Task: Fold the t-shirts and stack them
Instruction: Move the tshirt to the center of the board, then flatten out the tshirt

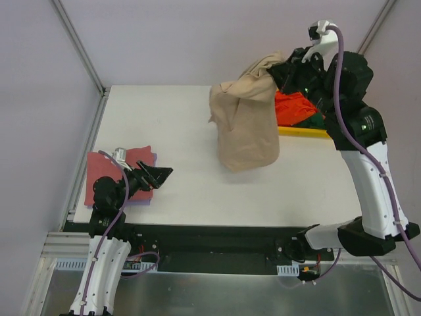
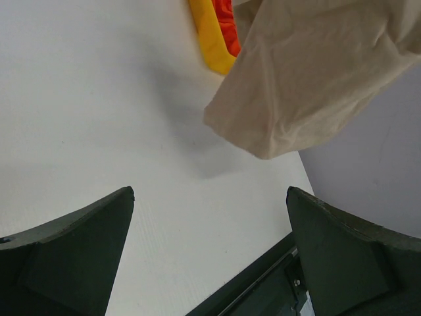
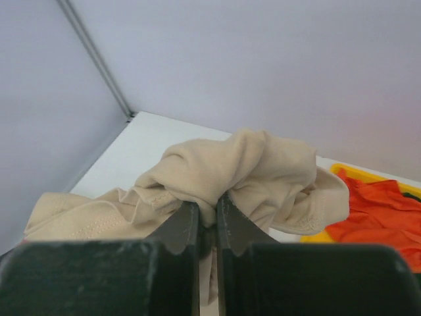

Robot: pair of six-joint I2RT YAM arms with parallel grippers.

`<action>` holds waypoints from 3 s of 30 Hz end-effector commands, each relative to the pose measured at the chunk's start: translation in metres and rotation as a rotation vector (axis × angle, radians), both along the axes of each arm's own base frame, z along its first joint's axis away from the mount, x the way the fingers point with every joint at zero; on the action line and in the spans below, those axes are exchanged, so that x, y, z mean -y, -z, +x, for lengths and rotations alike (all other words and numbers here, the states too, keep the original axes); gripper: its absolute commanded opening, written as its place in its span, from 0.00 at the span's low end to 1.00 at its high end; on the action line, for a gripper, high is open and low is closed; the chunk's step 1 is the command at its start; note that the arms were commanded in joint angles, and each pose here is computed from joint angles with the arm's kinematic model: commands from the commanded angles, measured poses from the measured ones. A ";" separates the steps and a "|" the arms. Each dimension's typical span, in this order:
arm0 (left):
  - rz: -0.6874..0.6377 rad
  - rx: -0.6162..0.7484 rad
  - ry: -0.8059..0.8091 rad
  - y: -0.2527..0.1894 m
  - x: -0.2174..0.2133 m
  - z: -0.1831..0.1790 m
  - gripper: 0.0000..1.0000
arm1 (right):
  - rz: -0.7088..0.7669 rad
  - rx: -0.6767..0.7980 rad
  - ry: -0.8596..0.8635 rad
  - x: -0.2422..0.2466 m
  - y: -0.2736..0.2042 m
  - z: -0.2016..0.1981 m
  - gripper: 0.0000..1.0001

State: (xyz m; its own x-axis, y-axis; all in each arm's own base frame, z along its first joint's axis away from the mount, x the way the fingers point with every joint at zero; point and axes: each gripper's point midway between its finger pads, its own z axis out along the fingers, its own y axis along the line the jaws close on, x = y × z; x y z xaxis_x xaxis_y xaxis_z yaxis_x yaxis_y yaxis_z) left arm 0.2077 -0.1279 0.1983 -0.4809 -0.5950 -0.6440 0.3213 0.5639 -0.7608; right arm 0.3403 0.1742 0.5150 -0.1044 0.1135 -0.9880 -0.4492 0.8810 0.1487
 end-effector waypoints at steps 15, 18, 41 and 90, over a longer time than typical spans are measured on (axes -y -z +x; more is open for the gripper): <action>0.039 -0.125 -0.126 0.008 -0.019 -0.004 0.99 | 0.200 0.049 0.177 -0.083 -0.010 -0.063 0.01; 0.046 -0.152 -0.152 0.013 -0.023 -0.002 0.99 | 0.148 -0.017 0.347 -0.071 0.021 -0.049 0.01; 0.322 -0.504 0.075 0.090 0.036 -0.001 0.99 | -0.171 -0.534 0.938 0.144 0.315 -0.055 0.96; 0.683 -0.650 0.020 0.154 0.053 0.046 0.00 | -1.183 -0.708 0.033 0.037 0.472 -0.091 0.79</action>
